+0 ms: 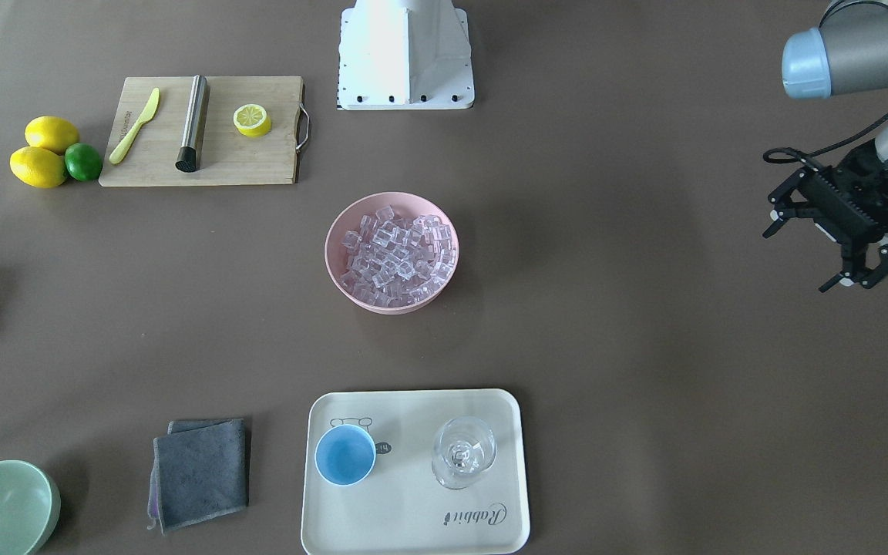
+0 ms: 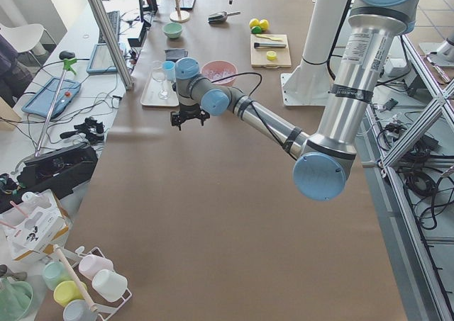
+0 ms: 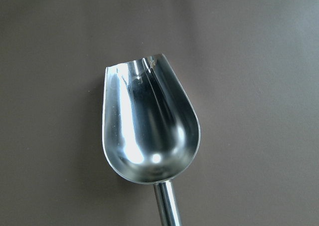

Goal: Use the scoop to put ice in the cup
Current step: 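Move the left gripper to the rim of the pink ice bowl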

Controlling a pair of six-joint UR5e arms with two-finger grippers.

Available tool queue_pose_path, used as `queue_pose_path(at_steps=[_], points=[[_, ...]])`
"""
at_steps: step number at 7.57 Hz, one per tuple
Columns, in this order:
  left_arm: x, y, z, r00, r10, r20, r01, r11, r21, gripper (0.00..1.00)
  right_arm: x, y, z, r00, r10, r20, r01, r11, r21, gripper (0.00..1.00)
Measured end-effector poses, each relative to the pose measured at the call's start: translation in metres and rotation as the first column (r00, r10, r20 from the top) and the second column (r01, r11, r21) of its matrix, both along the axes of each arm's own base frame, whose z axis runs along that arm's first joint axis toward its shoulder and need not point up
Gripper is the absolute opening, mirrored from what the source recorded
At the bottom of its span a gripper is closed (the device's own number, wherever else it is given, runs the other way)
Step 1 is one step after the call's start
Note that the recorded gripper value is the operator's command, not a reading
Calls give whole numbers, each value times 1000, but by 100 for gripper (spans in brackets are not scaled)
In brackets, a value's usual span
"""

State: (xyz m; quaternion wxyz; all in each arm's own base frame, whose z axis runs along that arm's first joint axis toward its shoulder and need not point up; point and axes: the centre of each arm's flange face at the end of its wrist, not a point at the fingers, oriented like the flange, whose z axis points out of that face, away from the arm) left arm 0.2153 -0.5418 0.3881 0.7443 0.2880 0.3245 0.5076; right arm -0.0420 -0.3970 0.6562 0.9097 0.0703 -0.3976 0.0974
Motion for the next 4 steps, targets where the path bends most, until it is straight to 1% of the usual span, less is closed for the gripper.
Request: queue_pose_path(at_steps=[1, 2, 3, 4], points=[[25, 9, 0, 998, 57, -24, -55, 997, 53, 99, -13, 1, -2, 1000, 2, -6, -2, 1000, -9, 98], [53, 18, 1, 992, 111, -59, -104, 987, 119, 99, -23, 3, -2, 1000, -2, -9, 2, 1000, -13, 94], [87, 35, 0, 981, 174, -86, -158, 973, 170, 99, -31, 7, 2, 1000, -12, -13, 12, 1000, -21, 92], [116, 50, -1, 969, 226, -104, -202, 958, 202, 99, -37, 11, 9, 999, -30, -20, 29, 999, -32, 91]])
